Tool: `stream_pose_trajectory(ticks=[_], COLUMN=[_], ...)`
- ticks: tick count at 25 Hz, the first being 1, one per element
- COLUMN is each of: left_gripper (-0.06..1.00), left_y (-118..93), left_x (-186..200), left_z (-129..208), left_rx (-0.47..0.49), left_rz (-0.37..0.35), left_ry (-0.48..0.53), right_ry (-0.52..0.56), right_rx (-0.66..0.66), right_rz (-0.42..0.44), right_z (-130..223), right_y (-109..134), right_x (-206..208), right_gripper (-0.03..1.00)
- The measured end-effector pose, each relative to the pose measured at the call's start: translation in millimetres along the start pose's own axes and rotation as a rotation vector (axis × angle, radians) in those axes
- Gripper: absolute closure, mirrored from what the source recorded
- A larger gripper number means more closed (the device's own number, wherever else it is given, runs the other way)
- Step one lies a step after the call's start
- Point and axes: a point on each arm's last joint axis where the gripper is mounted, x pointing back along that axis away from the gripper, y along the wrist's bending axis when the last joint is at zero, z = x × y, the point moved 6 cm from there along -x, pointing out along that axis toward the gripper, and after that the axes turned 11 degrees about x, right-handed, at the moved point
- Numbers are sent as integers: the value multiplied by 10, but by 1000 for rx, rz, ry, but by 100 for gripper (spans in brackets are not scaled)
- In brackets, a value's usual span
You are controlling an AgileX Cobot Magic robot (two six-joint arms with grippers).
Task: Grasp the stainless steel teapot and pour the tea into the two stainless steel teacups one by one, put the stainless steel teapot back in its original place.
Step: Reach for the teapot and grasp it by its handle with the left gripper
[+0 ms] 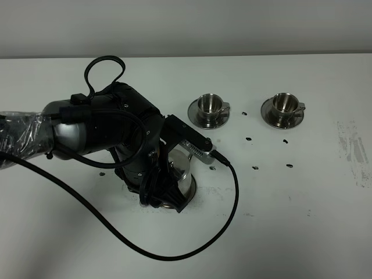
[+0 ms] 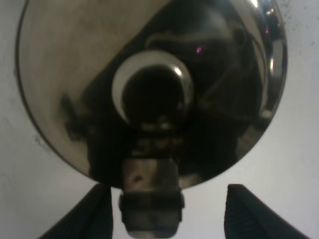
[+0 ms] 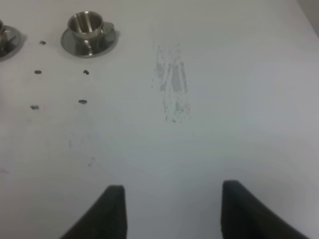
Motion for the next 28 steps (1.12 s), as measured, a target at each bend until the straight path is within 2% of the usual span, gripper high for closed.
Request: stream_pose_trajectory(ticks=[15, 28], left_gripper=[47, 47], left_y=[-1, 15], left_x=[-65, -208], left_z=[-54, -60], left_rx=[-3, 0], left_rz=[5, 3], left_ry=[-22, 1], right_ry=[0, 0], right_rx=[0, 0], right_rz=[0, 0], right_z=[0, 0], right_y=[0, 0], right_x=[0, 0], right_gripper=[55, 55])
